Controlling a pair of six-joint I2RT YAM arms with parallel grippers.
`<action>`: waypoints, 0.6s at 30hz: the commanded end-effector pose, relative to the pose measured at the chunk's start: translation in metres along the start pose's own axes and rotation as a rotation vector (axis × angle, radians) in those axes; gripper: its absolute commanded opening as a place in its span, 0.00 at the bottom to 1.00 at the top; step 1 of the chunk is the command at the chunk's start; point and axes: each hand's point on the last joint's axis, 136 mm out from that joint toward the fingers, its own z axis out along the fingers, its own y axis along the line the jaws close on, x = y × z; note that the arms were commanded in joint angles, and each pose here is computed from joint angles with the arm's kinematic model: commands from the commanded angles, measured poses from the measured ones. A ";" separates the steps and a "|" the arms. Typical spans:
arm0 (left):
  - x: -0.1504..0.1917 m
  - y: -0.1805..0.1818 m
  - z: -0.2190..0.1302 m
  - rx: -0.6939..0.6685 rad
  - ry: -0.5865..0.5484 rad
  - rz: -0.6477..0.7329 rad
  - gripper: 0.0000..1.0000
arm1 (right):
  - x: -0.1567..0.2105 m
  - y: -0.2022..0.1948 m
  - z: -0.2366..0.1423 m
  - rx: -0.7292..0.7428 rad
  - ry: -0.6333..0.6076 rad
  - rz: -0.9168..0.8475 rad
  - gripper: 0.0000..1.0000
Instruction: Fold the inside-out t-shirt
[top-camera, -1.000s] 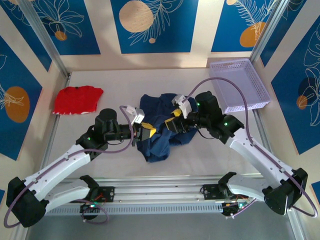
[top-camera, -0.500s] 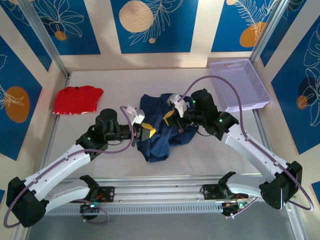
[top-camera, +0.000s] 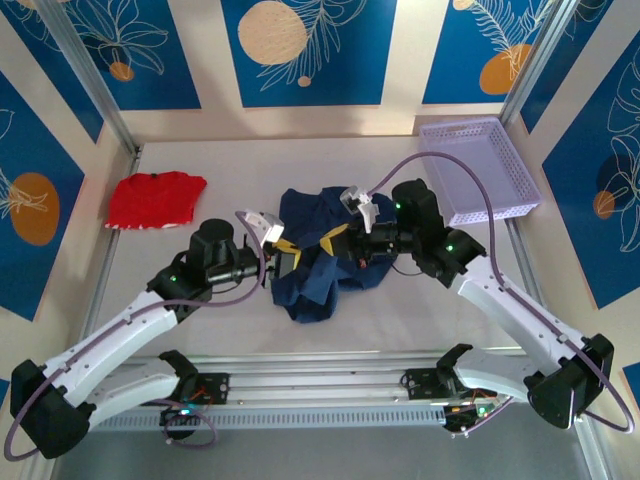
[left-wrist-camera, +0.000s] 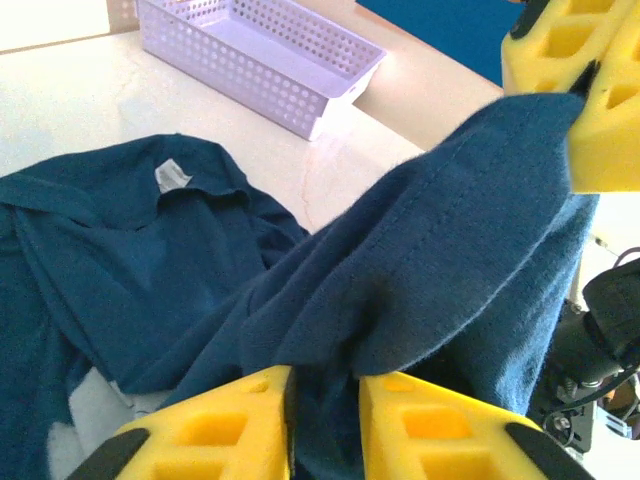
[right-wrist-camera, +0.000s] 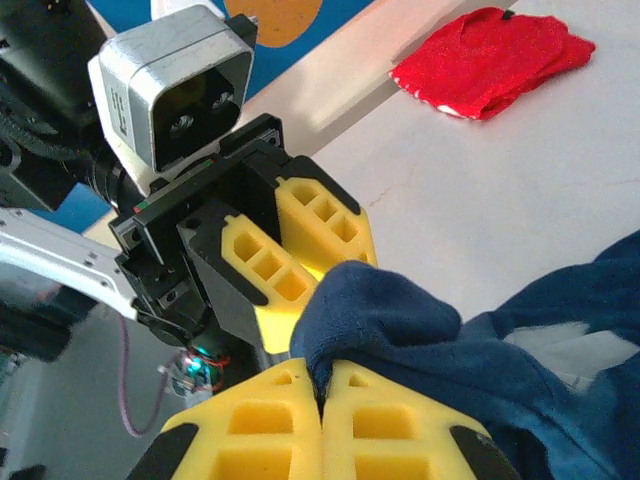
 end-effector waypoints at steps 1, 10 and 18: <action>-0.013 -0.006 -0.011 -0.009 -0.018 0.010 0.27 | -0.002 0.006 0.004 -0.042 -0.017 0.058 0.00; -0.010 -0.020 -0.012 -0.003 0.014 0.039 0.31 | -0.004 0.001 0.010 -0.021 -0.016 0.072 0.00; -0.019 -0.029 -0.002 0.021 0.017 0.055 0.28 | -0.002 0.002 0.012 -0.009 -0.006 0.063 0.00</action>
